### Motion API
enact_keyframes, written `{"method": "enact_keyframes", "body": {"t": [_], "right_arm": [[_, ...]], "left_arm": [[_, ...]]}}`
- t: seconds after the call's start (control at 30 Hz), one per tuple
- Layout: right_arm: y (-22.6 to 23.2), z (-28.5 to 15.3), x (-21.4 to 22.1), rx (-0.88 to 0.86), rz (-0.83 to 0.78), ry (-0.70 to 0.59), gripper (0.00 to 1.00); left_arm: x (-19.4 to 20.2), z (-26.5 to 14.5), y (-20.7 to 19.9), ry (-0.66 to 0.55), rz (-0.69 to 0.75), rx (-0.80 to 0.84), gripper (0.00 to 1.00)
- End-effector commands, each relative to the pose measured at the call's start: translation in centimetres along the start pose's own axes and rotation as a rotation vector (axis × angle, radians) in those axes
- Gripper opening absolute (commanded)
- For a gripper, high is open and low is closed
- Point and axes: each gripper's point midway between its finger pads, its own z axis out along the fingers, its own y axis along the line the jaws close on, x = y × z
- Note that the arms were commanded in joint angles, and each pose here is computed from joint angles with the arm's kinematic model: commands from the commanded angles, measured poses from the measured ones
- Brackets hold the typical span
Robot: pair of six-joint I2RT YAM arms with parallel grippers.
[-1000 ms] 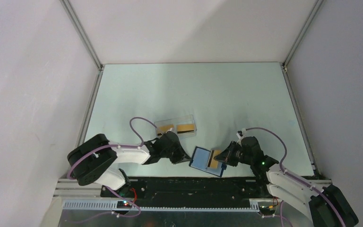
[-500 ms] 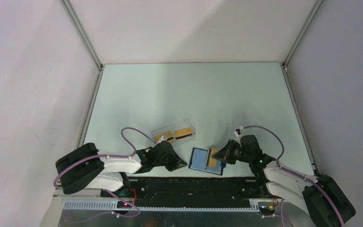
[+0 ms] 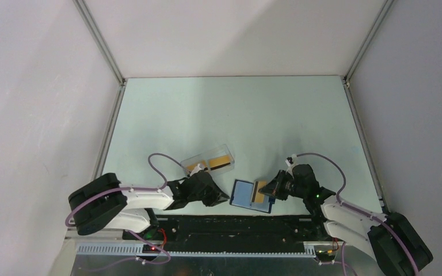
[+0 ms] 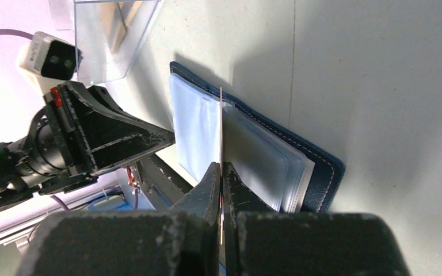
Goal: Put the credit cards into the card holder
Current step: Insert the credit card into the card holder.
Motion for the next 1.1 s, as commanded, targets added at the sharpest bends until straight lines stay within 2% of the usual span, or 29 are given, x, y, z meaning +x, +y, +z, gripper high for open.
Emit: {"method": "enact_keyframes", "body": {"t": [0.0,0.1,0.27,0.33,0.43,0.5,0.87,1.07], "right_arm": [[0.4,0.4,-1.2,-0.007,-0.03,-0.044,0.0],[0.6,0.5,-0.9,-0.027,-0.013,-0.033,0.0],[1.1,0.7,-0.8,-0.059,-0.001,-0.022,0.0],[1.2,0.7,-0.8,-0.063,-0.001,-0.024,0.0],[1.3,0.7,-0.7,-0.07,-0.002,-0.015,0.0],[1.5,0.7,-0.6,-0.077,-0.003,-0.012,0.0],[-0.6,0.7,-0.5,0.016,0.024,-0.026,0.0],[-1.2,1.2,0.8,0.017,0.079,0.027,0.0]], "left_arm": [[-0.1,0.6,-0.5,-0.009,0.08,-0.028,0.26],[-0.1,0.9,-0.9,-0.006,0.095,-0.029,0.29],[-0.4,1.2,-0.4,-0.01,0.089,-0.049,0.26],[0.0,1.3,0.0,0.014,0.088,-0.06,0.21],[0.2,1.5,0.5,0.029,0.088,-0.08,0.07],[0.3,1.7,0.7,0.033,0.086,-0.089,0.01],[0.2,1.7,0.9,0.03,0.08,-0.095,0.0],[0.2,1.8,0.8,0.034,0.085,-0.098,0.0]]}}
